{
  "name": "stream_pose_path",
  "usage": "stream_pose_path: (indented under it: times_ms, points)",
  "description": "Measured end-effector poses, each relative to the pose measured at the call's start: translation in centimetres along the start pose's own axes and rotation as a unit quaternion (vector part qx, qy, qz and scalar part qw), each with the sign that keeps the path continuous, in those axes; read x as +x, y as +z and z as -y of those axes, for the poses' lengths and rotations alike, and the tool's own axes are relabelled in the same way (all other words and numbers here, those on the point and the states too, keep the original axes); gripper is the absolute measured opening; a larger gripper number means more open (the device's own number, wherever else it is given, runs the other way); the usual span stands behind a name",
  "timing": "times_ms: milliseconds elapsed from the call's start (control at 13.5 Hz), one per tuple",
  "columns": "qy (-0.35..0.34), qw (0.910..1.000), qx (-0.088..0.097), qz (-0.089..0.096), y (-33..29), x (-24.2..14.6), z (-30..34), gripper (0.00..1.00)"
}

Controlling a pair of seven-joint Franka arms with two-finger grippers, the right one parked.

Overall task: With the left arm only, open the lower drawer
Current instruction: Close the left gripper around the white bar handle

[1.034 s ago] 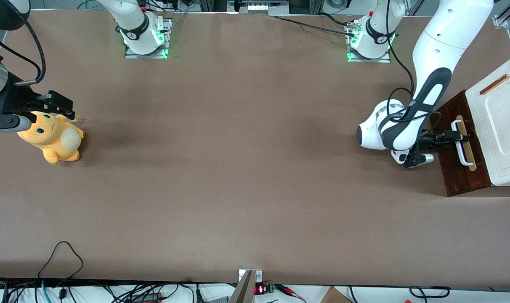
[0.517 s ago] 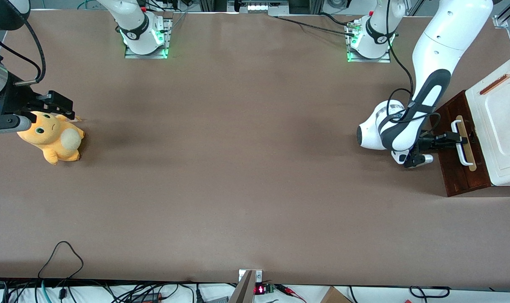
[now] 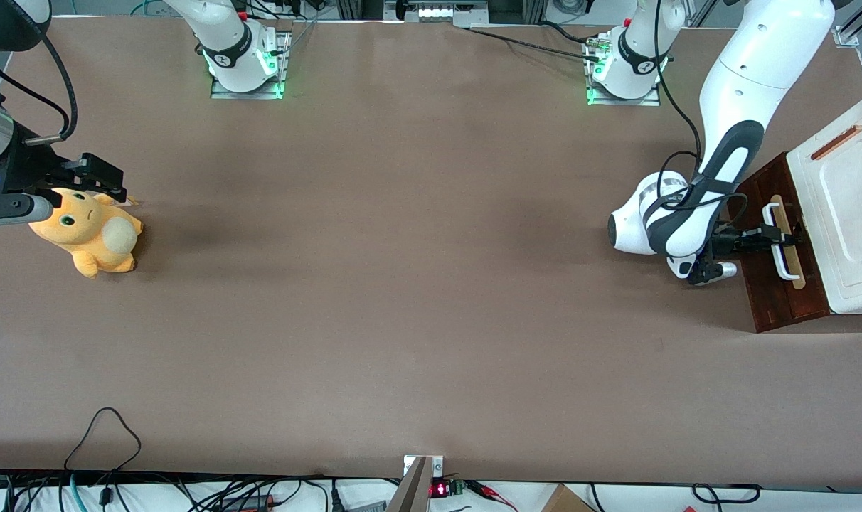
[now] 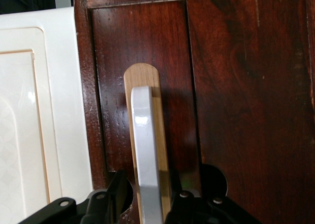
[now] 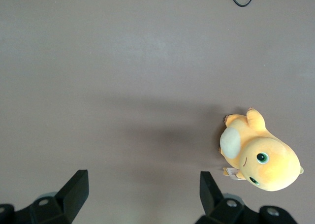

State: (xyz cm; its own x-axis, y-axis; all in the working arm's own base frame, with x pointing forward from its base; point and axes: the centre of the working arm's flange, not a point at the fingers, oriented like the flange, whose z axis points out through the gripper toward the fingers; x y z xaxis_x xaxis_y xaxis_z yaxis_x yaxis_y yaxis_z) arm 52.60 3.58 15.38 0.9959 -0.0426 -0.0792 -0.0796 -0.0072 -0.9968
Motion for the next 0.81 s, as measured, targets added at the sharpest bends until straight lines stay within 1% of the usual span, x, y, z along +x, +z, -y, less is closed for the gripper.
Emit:
stream_pose_path:
  times_ms: [74,148,221,295,369,443,517,812]
  points:
    - [0.000,1.0000,0.000,0.000,0.00,0.00,0.00,0.42]
    - [0.000,1.0000,0.000,0.000,0.00,0.00,0.00,0.40]
    - [0.000,1.0000,0.000,0.000,0.00,0.00,0.00,0.40]
    - [0.000,1.0000,0.000,0.000,0.00,0.00,-0.01,0.32]
    - [0.000,1.0000,0.000,0.000,0.00,0.00,-0.01,0.29]
    - [0.000,1.0000,0.000,0.000,0.00,0.00,-0.01,0.29]
    - [0.000,1.0000,-0.001,0.000,-0.01,-0.01,-0.07,0.25]
    - [0.001,1.0000,-0.001,0.000,0.01,-0.04,-0.20,0.24]
